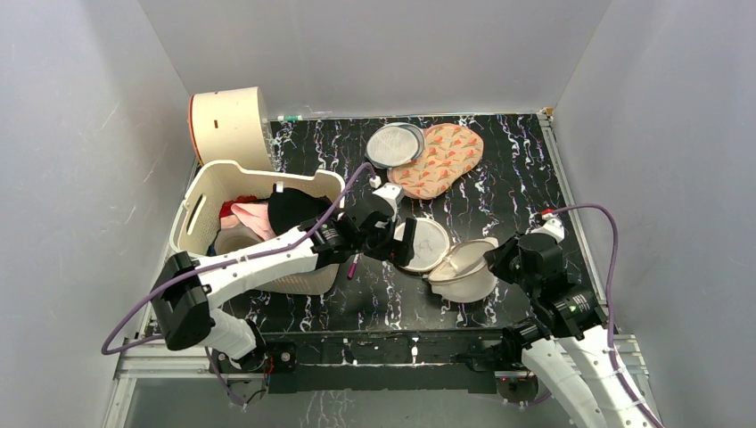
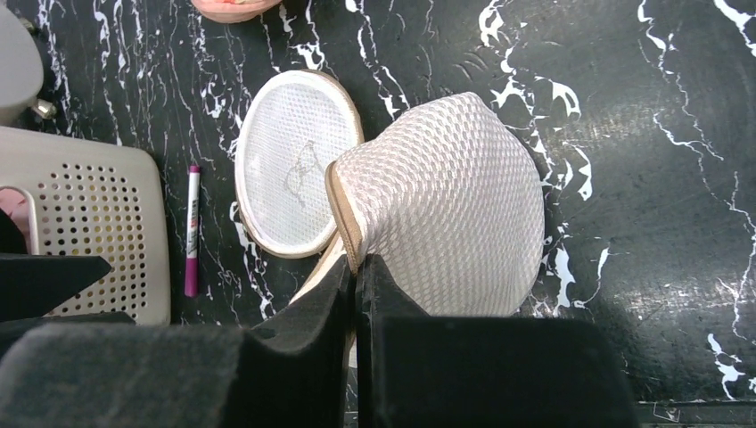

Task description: Unzip the laundry bag and remove the bra

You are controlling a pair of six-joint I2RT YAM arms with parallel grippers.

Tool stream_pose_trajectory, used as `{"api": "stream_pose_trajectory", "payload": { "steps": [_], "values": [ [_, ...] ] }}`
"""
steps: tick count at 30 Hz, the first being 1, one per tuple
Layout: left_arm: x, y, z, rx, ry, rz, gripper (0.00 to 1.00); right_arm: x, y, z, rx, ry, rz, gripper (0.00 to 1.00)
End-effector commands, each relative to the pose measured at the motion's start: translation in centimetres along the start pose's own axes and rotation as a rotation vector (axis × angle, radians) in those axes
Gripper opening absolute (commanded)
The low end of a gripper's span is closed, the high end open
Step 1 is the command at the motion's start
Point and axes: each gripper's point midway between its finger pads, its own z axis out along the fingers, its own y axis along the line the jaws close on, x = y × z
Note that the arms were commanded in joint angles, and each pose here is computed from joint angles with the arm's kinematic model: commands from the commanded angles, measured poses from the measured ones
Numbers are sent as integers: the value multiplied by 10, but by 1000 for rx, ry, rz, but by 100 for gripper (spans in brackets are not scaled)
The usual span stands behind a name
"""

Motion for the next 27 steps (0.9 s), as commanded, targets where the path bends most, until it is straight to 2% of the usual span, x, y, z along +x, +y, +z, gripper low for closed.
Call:
{"api": "stream_pose_trajectory", "payload": {
  "steps": [1,4,8,14,18,21,23,27],
  "values": [
    [-4,10,3,-78,4,20,94,-24,8,-8,-7,-90,40,3],
    [5,13,16,-102,48,13,92,-21,9,-7,-10,-73,29,4],
    [15,12,33,-106,86,-12,83,-18,12,-5,-27,-56,18,4],
    [8,21,55,-197,101,37,61,-16,16,-4,-48,-45,5,4],
    [-3,42,66,-347,80,78,56,-14,16,-4,-53,-35,1,4],
    [-7,59,72,-467,81,108,64,-12,18,-4,-64,-28,-1,5],
    [-5,65,91,-474,101,136,52,-11,20,-4,-77,-22,-8,5],
    [-4,74,102,-485,114,123,49,-10,21,-4,-85,-15,-16,5]
  ]
}}
